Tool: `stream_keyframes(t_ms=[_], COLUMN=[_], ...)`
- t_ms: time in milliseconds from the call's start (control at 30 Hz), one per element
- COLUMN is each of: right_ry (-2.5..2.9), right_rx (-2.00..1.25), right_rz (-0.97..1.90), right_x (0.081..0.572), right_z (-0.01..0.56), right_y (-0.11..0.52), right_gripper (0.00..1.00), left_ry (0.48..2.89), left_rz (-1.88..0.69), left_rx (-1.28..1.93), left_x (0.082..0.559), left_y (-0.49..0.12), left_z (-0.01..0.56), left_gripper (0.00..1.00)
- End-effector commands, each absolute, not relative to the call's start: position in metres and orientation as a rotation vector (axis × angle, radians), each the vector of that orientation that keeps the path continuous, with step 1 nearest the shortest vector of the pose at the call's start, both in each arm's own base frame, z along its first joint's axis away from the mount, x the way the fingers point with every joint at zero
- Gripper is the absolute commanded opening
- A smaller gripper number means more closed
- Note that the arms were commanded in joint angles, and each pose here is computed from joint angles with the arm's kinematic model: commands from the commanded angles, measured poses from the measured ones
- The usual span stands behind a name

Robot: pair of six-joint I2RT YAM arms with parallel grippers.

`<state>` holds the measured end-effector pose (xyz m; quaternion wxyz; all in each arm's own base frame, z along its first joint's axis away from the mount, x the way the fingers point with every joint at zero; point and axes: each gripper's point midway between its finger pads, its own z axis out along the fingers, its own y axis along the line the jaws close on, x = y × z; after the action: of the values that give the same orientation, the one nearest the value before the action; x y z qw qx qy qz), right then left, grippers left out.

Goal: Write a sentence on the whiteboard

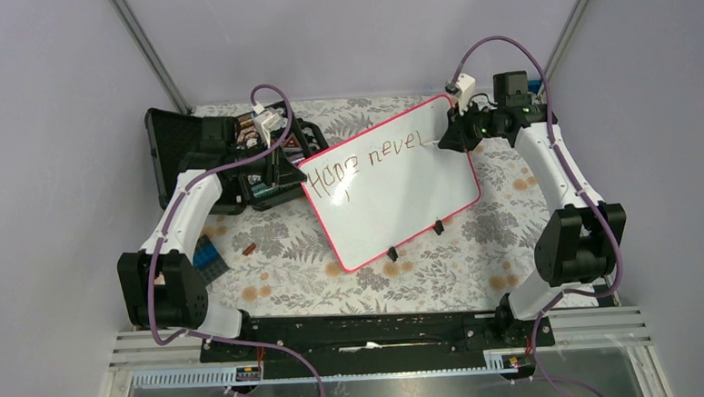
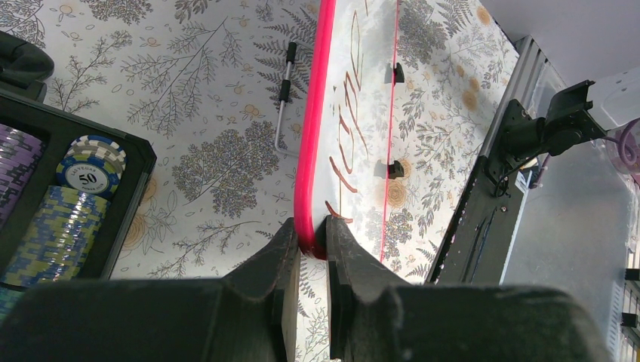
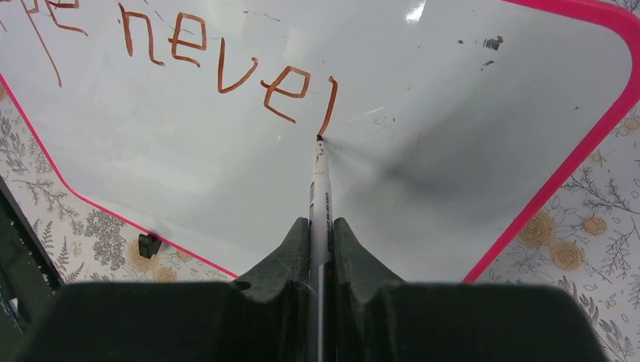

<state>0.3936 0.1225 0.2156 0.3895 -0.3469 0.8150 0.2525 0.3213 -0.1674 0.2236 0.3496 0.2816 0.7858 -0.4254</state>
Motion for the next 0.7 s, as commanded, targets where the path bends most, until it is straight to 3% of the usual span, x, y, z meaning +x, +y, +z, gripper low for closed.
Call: stream_keyframes(t_ms=[0, 667], right_ry=[2.036, 2.014], right_rx=[-0.890, -0.850], right_rz=[0.593, 0.568], right_x=[0.397, 0.425], right_z=[0.229, 0.248], right_y=[0.118, 0.118], right_gripper=[0.00, 0.00], left_ry=[1.963, 1.962], left_rz=[-1.041, -1.034], left_rx=[0.824, 0.828], left_x=[0.330, 0.330], left_y=[-0.174, -0.174], left_z=[0.230, 0.229], left_gripper=[0.00, 0.00])
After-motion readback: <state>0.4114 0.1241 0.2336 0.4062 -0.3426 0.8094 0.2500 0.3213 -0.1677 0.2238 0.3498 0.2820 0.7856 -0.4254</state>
